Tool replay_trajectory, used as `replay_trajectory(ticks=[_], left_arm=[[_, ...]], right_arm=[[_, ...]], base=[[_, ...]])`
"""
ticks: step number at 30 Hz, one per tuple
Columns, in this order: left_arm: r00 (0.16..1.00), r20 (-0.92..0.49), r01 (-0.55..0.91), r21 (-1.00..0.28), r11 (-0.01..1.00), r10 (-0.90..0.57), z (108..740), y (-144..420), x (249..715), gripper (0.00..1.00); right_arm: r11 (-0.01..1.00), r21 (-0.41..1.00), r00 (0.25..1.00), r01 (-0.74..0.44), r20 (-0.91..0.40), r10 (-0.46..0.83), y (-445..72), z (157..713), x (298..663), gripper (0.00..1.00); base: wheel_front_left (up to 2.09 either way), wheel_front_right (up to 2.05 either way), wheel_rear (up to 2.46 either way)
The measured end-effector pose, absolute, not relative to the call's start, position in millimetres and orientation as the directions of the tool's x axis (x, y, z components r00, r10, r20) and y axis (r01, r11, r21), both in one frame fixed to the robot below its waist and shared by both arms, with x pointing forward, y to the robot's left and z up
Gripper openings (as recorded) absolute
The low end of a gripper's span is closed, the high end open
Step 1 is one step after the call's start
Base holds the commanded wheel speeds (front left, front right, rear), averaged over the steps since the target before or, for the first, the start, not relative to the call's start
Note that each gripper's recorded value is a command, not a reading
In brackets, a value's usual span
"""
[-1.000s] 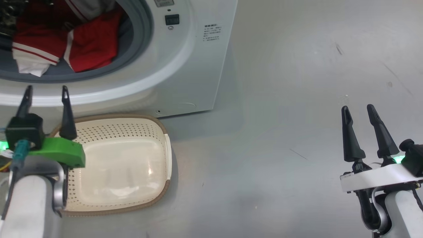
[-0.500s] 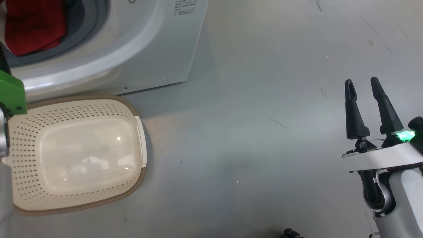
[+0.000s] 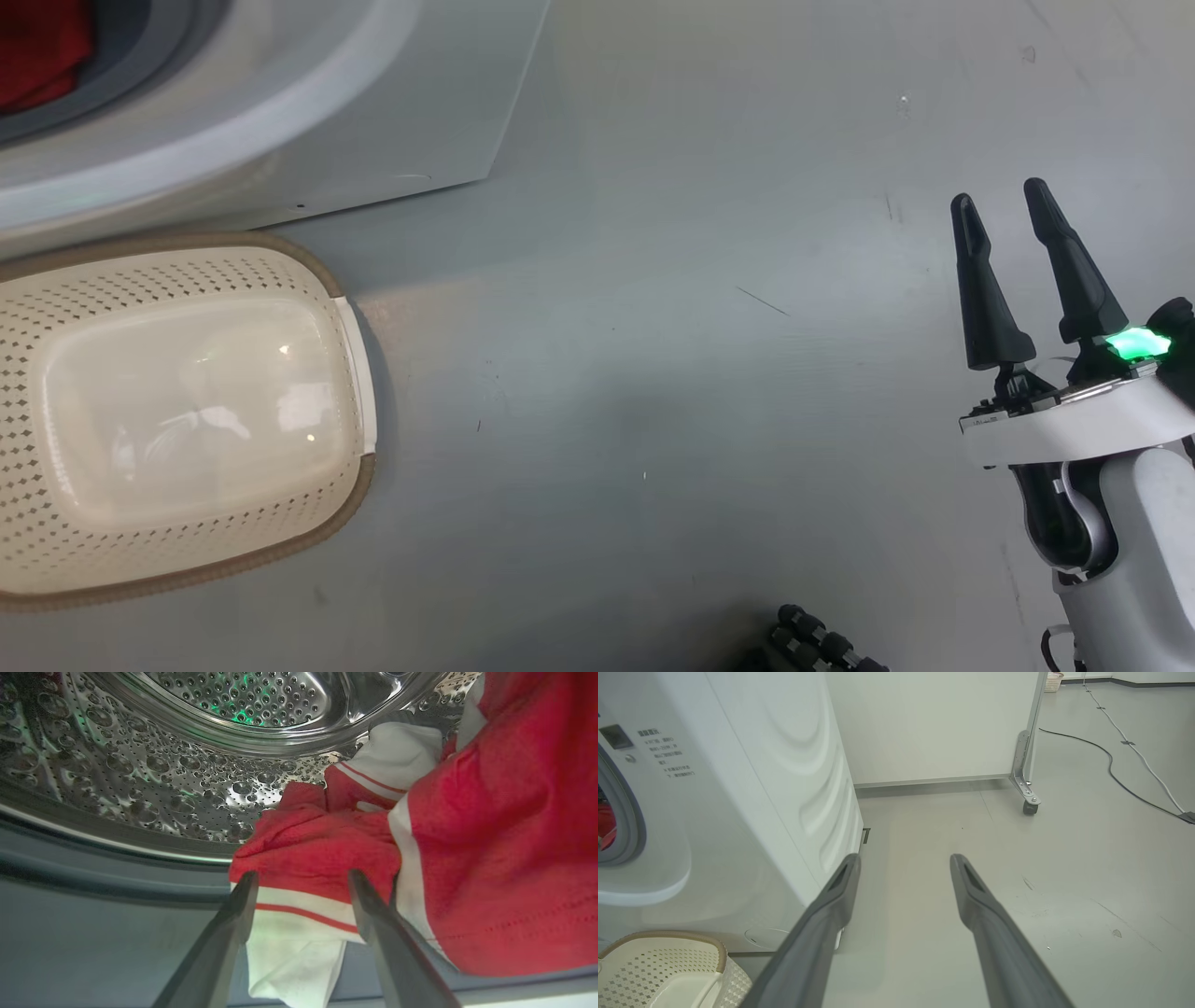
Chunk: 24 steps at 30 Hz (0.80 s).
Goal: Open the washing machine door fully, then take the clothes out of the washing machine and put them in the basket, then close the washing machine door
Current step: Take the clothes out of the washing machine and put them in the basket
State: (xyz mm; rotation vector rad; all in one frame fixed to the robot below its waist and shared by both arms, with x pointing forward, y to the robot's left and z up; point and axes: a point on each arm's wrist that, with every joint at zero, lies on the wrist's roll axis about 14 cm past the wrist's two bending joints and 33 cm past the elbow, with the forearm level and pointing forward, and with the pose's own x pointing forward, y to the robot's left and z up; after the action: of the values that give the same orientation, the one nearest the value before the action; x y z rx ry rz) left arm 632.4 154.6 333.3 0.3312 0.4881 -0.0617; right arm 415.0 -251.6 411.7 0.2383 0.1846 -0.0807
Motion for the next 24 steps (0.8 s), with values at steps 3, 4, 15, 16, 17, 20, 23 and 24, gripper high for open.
replay_trajectory(ticks=[3,4,15,16,17,20,23,24], left_arm=[[0.871,-0.490,0.125,0.301,0.945,0.041,328,158,637,1.00],[0.866,-0.497,0.124,0.302,0.945,0.045,325,159,637,1.00],[0.840,-0.537,0.101,0.290,0.952,0.075,314,162,649,1.00],[0.835,-0.544,0.101,0.289,0.952,0.076,311,162,648,1.00],[0.832,-0.549,0.101,0.287,0.952,0.077,309,162,648,1.00],[0.826,-0.557,0.097,0.282,0.954,0.081,306,162,649,1.00],[0.822,-0.563,0.087,0.271,0.959,0.084,305,161,650,1.00],[0.821,-0.565,0.083,0.266,0.960,0.085,305,162,651,1.00]], right_arm=[[0.971,0.221,0.979,0.094,-0.199,-0.049,-251,409,417,1.00],[0.971,0.221,0.978,0.093,-0.203,-0.047,-250,407,417,1.00],[0.973,0.216,0.973,0.086,-0.227,-0.035,-248,398,418,1.00],[0.973,0.216,0.973,0.085,-0.227,-0.034,-248,397,419,1.00],[0.973,0.216,0.974,0.083,-0.225,-0.033,-248,398,420,1.00],[0.973,0.216,0.974,0.080,-0.224,-0.030,-247,397,422,1.00],[0.973,0.216,0.974,0.078,-0.225,-0.029,-247,397,422,1.00],[0.973,0.216,0.974,0.078,-0.224,-0.028,-246,397,423,1.00]], base=[[0.00,0.00,0.00],[0.00,0.00,0.00],[0.00,0.00,0.00],[0.00,0.00,0.00],[0.00,0.00,0.00],[0.00,0.00,0.00],[0.00,0.00,0.00],[0.00,0.00,0.00]])
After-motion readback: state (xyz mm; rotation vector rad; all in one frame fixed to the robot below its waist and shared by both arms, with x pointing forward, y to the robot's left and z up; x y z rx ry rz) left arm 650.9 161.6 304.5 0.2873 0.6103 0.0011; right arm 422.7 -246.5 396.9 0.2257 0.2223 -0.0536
